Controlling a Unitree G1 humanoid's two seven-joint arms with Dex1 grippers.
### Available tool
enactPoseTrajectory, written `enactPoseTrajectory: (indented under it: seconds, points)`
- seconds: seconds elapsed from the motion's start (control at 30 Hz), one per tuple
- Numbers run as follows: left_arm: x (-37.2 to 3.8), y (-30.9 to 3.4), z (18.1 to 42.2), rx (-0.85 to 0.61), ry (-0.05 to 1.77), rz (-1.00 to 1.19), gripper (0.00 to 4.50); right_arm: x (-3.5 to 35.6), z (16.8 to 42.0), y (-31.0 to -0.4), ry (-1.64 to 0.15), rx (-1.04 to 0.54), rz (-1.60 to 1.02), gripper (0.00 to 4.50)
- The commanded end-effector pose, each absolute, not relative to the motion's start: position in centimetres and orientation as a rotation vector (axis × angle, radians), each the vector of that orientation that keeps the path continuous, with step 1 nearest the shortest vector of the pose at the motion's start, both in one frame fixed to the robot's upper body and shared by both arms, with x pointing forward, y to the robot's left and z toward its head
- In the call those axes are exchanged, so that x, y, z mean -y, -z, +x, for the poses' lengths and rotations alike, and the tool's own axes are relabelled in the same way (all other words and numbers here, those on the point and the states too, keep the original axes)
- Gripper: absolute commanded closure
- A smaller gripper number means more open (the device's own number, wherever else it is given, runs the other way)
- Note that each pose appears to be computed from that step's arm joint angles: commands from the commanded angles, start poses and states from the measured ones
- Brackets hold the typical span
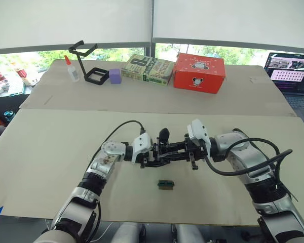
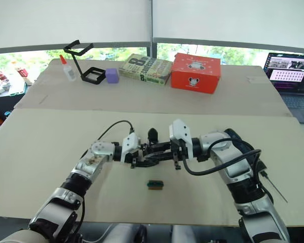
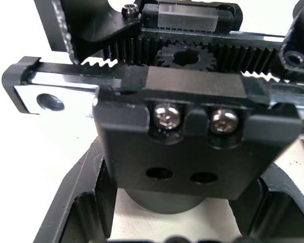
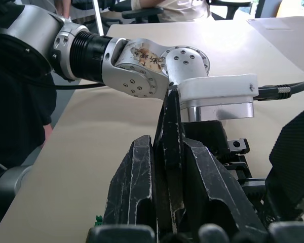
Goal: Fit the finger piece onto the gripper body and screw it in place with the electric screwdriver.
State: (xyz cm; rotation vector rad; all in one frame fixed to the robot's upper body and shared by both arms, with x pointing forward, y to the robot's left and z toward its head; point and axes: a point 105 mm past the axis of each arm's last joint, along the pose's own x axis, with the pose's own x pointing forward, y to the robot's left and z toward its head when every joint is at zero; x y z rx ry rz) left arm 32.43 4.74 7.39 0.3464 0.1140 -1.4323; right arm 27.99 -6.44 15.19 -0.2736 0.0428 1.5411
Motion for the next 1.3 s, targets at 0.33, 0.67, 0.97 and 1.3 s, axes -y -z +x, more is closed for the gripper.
enactPoseTrajectory:
  seconds: [0.33,0.67,0.97,1.3]
  points:
    - [-3.7,-7.9,32.1,-0.083,1.466,0.347,2.15,5.6,28.0,-18.2,-1.537,0.017,-0.283,4.16]
    - [-3.9,-7.9,32.0,-0.086,1.464,0.348,2.15,6.1,28.0,-15.4,-1.544,-0.053,-0.321,4.16]
    - [-3.9,-7.9,31.9,-0.086,1.467,0.351,2.15,7.2,28.8,-14.2,-1.526,-0.123,-0.309,4.16]
    - [-3.8,-8.1,32.0,-0.081,1.47,0.353,2.15,6.7,28.6,-13.7,-1.534,-0.14,-0.288,4.16]
